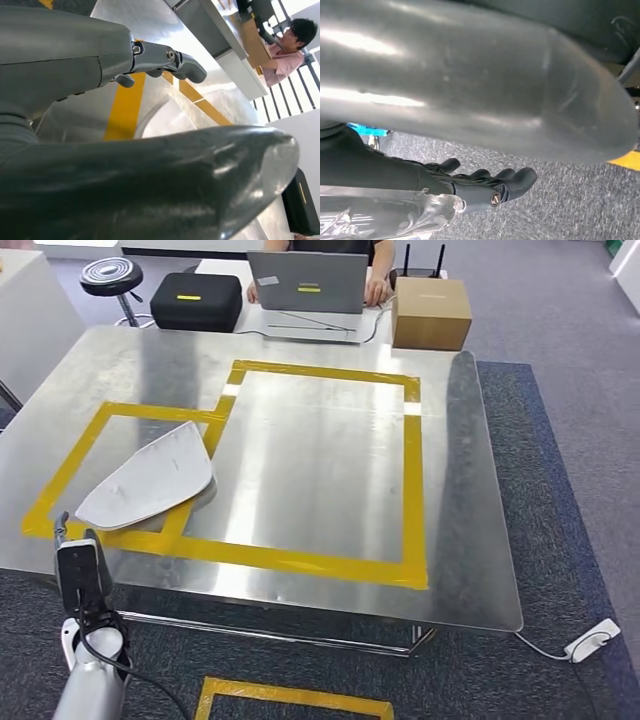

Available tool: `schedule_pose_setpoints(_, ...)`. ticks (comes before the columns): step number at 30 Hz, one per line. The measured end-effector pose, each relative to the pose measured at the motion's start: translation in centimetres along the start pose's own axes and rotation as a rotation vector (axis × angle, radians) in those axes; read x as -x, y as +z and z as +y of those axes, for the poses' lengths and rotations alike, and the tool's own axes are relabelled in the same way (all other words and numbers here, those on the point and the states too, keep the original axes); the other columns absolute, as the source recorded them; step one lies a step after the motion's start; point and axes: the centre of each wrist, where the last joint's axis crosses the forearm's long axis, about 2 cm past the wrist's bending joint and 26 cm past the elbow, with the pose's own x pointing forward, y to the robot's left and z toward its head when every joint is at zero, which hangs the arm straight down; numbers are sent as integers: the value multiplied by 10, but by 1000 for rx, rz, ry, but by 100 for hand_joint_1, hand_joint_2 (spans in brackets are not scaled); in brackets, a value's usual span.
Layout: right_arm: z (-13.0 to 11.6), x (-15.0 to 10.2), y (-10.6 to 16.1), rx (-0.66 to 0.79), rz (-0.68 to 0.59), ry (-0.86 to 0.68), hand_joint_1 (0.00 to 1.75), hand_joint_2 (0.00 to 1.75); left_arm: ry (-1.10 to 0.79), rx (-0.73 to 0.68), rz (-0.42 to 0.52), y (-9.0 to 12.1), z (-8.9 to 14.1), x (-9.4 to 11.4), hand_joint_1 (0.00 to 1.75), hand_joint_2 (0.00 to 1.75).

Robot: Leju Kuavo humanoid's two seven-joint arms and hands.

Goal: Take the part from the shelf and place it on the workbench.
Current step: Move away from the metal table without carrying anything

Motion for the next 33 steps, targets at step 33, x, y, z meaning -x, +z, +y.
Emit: schedule_pose_setpoints(33, -1, 0, 0, 2, 4, -1, 0, 0, -6, 49, 5, 4, -1, 1, 0, 0)
